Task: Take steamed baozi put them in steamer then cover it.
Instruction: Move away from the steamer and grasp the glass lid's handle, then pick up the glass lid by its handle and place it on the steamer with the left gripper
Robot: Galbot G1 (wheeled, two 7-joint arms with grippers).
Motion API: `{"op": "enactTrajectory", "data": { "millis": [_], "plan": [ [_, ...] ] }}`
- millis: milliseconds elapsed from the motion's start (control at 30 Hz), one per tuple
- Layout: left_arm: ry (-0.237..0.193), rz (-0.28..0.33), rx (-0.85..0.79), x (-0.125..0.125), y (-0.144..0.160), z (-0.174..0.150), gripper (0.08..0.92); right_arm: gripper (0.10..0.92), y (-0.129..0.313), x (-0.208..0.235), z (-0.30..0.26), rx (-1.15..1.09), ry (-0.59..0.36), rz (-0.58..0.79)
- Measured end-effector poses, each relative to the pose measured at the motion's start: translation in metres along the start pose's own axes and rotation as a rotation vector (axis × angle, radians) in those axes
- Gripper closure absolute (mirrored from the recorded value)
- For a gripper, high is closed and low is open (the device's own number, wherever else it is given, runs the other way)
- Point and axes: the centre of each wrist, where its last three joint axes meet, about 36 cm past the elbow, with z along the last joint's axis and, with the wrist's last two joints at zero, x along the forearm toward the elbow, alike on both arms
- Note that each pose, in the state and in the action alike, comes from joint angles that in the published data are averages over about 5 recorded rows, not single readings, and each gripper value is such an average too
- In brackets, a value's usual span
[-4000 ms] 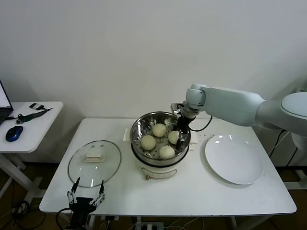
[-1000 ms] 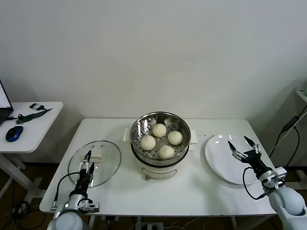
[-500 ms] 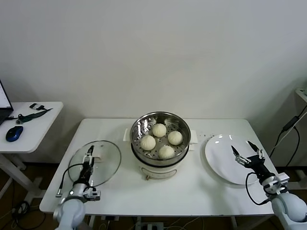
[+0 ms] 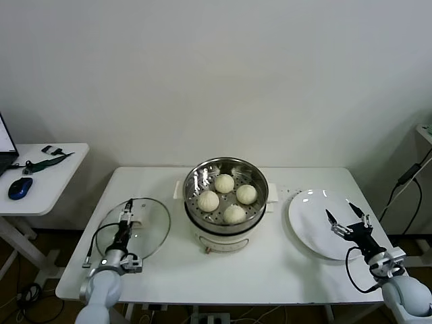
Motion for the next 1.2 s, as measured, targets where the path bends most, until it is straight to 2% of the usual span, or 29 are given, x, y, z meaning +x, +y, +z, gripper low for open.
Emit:
{"op": "enactTrajectory", "data": {
  "millis": [67, 167, 833, 1000, 1200],
  "plan": [
    [-0.004, 0.003, 0.002, -0.001, -0.001, -0.001, 0.192, 0.200, 0.001, 0.000, 0.002, 0.003, 0.002, -0.002],
    [-0.007, 0.010, 0.009, -0.003, -0.003, -0.001, 0.259, 0.200, 0.003, -0.001, 0.004, 0.009, 0.004, -0.006],
    [-0.012, 0.029, 0.044, 0.001, -0.003, 0.012, 0.825, 0.200, 0.004, -0.001, 0.013, 0.037, 0.008, -0.008],
    [-0.001, 0.011, 0.054, 0.009, 0.009, 0.021, 0.849, 0.200, 0.001, -0.002, 0.013, 0.042, 0.005, -0.003],
    [0.018, -0.040, 0.071, 0.029, 0.038, 0.034, 0.849, 0.200, -0.002, -0.005, 0.014, 0.049, 0.001, 0.001]
  ]
}}
